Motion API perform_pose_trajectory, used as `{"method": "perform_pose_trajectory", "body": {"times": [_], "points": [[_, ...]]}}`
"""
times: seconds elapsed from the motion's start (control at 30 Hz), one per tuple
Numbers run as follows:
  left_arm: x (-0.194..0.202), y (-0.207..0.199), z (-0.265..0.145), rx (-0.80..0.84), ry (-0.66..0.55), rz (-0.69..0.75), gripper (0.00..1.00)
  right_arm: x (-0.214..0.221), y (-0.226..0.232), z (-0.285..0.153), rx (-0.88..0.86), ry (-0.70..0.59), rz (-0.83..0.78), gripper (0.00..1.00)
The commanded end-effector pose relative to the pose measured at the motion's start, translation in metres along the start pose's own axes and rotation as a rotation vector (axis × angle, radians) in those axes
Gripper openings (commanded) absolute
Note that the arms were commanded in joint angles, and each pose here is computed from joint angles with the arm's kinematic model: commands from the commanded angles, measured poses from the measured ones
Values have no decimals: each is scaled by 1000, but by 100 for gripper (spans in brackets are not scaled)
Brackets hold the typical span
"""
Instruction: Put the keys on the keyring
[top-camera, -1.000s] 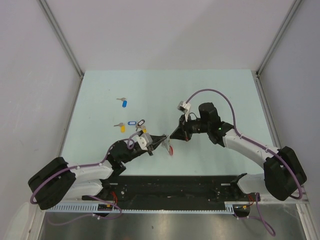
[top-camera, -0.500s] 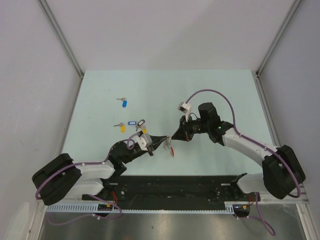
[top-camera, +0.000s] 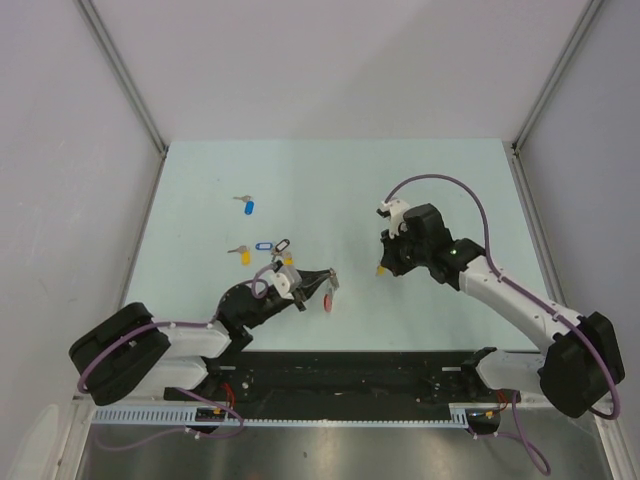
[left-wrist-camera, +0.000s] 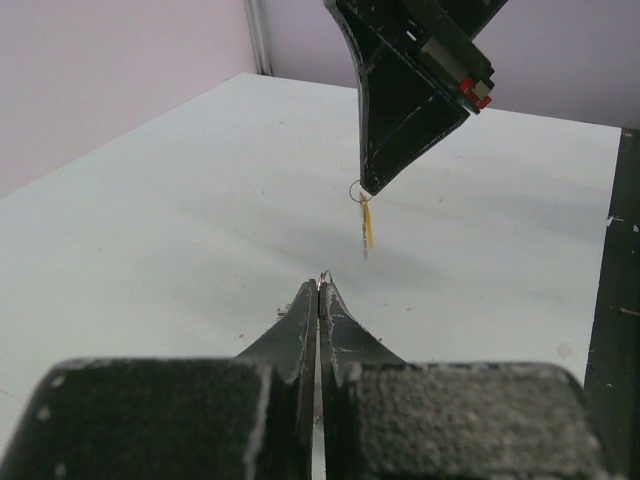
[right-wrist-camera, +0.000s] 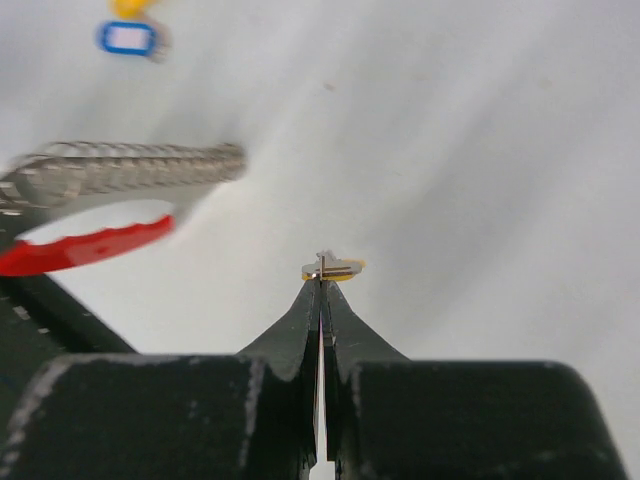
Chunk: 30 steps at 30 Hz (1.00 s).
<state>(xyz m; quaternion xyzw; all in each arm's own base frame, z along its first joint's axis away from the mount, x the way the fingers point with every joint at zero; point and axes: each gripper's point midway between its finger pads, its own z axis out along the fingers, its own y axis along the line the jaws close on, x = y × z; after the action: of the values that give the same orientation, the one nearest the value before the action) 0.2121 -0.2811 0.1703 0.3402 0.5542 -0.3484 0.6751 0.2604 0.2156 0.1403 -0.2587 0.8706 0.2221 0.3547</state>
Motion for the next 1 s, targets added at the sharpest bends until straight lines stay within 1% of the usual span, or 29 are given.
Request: {"method": "perform_pose_trajectory", "body": {"times": [0.0,0.07,0.13,0.17,0.23,0.27,0.3,0.4,0.53,0.7,0.97], "points": [[-19,7,-3,-35,-67,11,0,6,-43,-13,254,90,-8,0],[-22,8,-5,-43,-74,16,0,15,-48,-7,266,149,-22,0],[-21,9,-8,-49,-67,21,0,10,-51,-2,280,170,-23,0],[-22,10,-9,-51,-69,23,0,19,-54,6,280,227,-46,0],[-25,10,-10,-54,-76,28,0,17,-56,11,279,254,-55,0],[-25,10,-11,-56,-76,28,0,24,-59,20,273,299,-66,0],[-27,11,-12,-58,-82,29,0,21,-58,24,267,305,-71,0],[-26,11,-13,-58,-80,30,0,30,-59,43,236,360,-85,0],[-26,11,-14,-61,-82,29,0,25,-52,66,172,365,-110,0],[-24,13,-14,-68,-77,32,0,36,-55,91,166,426,-143,0],[-24,14,-14,-68,-76,29,0,32,-56,103,168,412,-160,0]]}}
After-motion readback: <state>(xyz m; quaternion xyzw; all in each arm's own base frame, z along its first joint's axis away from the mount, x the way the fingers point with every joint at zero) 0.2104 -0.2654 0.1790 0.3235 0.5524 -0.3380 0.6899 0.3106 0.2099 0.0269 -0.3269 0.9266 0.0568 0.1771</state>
